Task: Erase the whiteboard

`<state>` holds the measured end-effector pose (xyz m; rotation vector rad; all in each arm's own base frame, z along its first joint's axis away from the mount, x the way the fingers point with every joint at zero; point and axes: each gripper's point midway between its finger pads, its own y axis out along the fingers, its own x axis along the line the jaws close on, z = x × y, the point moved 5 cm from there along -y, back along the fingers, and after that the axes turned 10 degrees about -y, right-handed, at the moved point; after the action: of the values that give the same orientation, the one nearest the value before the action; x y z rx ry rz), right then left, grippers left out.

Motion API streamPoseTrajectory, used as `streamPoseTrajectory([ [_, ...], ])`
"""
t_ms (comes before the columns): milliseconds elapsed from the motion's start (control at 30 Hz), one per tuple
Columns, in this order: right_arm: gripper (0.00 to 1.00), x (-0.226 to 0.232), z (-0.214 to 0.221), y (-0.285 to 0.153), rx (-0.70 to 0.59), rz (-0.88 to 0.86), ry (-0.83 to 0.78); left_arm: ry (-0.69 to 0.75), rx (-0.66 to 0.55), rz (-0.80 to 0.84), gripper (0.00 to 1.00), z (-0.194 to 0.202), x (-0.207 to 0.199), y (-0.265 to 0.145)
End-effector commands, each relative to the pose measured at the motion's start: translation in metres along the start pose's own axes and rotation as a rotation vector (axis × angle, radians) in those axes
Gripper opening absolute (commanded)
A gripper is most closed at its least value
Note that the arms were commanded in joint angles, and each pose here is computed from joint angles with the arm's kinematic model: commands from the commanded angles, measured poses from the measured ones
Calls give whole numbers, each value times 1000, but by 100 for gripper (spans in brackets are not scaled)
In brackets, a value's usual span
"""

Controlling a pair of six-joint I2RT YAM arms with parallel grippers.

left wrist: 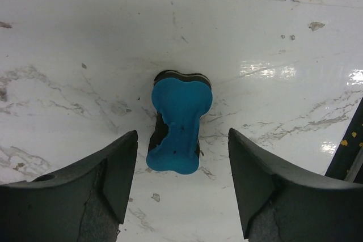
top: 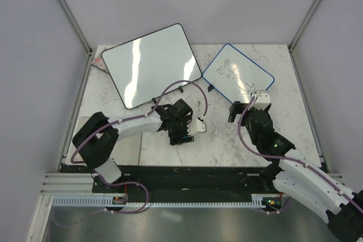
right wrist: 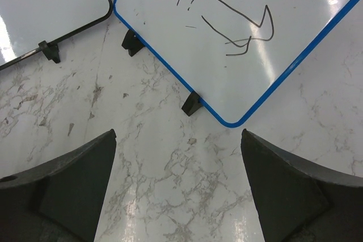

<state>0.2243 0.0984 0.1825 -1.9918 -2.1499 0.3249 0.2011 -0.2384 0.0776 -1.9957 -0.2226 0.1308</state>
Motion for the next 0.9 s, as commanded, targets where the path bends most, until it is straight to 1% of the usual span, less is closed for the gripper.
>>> streamPoseTrajectory([
  [0,98,-5,0,-1,-7,11,-2,32,-42,14,68,-17,6,3],
  [67,98,-6,1,-1,-6,13,0,27,-34,16,64,-17,7,6],
  [100,98,-7,1,0,-5,14,0,27,-33,17,58,-18,7,7],
  [167,98,-8,2,0,-3,19,1,23,-25,14,51,-18,9,9],
  [200,98,-8,3,1,0,11,-2,18,-24,12,46,-18,9,10],
  [333,98,-8,4,3,11,8,-4,6,-19,-9,34,-20,13,9],
  [367,98,-9,6,3,14,11,0,3,-21,-15,18,-21,14,8],
  [400,98,-9,7,4,18,10,6,-12,-22,-27,8,-22,15,7],
  [433,98,-9,7,4,18,5,9,-25,-24,-62,2,-27,20,3],
  [567,98,-6,9,9,42,-52,23,-55,-52,-126,2,-38,29,-8],
  [733,98,-9,9,16,67,-70,59,-81,-186,-196,2,-65,39,-37],
  [867,98,-16,-11,17,13,-114,118,-103,-268,-232,2,-86,48,-52],
])
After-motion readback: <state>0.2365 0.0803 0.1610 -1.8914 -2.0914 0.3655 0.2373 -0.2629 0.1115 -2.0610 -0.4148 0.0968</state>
